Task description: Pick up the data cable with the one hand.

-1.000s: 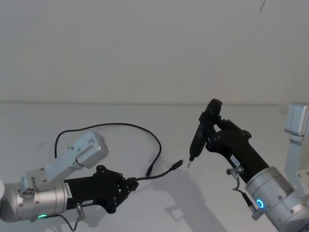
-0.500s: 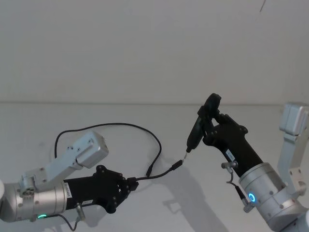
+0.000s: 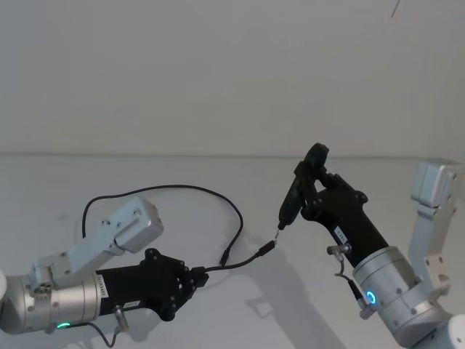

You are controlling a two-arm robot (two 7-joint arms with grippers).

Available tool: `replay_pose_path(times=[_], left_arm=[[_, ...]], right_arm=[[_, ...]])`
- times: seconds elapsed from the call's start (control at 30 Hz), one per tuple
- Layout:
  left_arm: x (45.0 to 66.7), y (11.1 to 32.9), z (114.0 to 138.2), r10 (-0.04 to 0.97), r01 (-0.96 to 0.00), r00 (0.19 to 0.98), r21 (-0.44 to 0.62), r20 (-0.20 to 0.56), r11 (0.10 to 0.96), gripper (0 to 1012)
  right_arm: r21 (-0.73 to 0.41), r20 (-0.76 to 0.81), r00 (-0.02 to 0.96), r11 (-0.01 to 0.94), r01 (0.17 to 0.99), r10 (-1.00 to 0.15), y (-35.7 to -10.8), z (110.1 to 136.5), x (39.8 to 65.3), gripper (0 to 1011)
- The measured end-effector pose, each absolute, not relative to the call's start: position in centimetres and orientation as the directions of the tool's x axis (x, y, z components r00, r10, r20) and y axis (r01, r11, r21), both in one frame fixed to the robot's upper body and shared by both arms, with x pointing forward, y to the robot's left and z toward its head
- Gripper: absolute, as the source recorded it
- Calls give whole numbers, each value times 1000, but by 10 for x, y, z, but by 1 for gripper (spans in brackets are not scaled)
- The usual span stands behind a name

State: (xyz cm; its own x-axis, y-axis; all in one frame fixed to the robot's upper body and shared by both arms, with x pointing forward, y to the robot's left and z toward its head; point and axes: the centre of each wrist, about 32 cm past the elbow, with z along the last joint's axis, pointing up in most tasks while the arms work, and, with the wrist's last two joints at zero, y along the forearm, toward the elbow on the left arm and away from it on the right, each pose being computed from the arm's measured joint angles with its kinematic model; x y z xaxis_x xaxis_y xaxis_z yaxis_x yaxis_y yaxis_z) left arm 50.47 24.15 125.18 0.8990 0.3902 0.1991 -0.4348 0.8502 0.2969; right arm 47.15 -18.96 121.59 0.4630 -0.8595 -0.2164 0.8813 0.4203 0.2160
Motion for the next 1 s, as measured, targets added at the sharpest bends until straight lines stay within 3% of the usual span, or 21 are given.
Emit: replay_pose_path(times=[1.0], left_arm=[[505,242,1252,390,-435,899,297,199,850,36]], right_arm=[[202,-204,448,411,889,-870,-190,1201,476,279]])
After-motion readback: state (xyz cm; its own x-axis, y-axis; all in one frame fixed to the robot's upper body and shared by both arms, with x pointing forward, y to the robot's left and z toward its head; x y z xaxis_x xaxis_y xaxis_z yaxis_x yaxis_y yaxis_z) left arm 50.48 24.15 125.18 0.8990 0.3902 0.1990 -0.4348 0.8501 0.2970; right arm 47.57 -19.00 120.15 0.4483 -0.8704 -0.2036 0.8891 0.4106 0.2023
